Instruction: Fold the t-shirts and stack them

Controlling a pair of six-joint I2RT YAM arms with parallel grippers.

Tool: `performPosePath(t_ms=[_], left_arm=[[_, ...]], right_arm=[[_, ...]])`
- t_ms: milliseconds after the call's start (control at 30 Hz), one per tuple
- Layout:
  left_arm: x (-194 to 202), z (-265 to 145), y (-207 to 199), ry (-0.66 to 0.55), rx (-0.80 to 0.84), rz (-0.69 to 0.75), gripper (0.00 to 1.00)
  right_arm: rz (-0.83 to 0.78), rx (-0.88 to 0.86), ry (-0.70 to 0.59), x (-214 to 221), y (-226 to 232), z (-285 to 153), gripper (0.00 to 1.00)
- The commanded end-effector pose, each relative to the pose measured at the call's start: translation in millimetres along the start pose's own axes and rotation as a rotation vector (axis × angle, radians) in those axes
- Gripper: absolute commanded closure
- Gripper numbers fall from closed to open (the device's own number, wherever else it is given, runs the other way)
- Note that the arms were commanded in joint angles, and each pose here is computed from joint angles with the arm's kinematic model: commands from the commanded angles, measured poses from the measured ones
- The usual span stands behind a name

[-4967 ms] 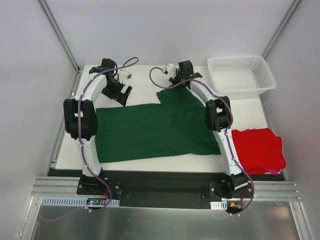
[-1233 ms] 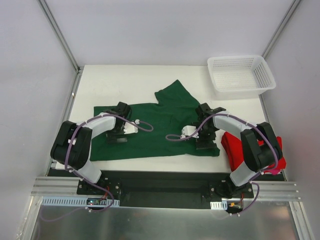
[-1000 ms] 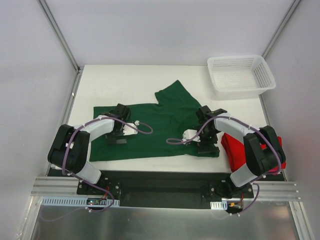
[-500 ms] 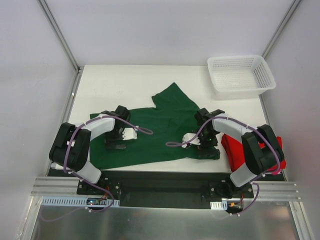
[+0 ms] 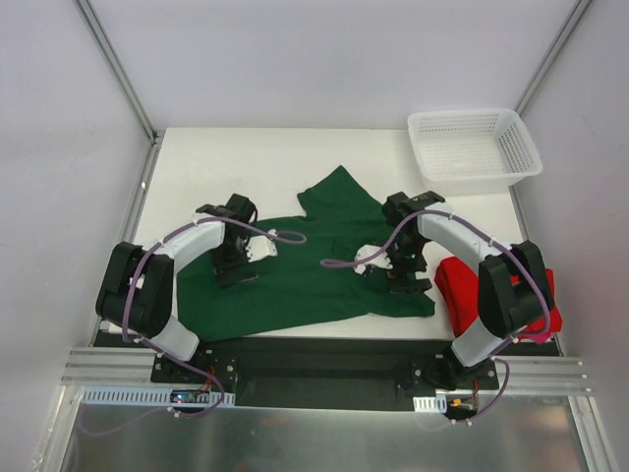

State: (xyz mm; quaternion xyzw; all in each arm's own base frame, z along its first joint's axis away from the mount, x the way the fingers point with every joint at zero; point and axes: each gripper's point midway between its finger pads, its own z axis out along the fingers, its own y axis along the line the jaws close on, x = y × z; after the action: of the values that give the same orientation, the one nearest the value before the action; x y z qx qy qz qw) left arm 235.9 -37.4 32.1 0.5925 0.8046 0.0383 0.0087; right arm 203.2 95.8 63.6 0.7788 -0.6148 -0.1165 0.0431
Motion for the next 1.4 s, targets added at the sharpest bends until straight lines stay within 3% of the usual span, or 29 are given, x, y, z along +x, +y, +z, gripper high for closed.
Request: performPosePath(t_ms=[0, 200, 333, 533, 1367], left_arm=[[-24, -47, 19, -0.141, -0.104, -0.098, 0.01], [-5, -28, 8, -0.067, -0.083, -0.162, 0.01], [9, -20, 10, -0.035, -0.092, -0.207, 0.01], [25, -18, 6, 0.001, -0.103, -0.222, 0.01], [32, -19, 42, 0.047, -0.137, -0.24, 0.01]], right_arm=[[-0.019, 0.139, -0.144, -26, -6, -47, 0.0], [-0.017, 0.322, -0.206, -40, -49, -23, 0.0], [0.013, 0.282, -0.178, -29, -50, 20, 0.0], [0.024, 0.291, -0.138, -22, -58, 40, 0.0], [-0.01, -0.092, -0.141, -5, 92, 66, 0.0]])
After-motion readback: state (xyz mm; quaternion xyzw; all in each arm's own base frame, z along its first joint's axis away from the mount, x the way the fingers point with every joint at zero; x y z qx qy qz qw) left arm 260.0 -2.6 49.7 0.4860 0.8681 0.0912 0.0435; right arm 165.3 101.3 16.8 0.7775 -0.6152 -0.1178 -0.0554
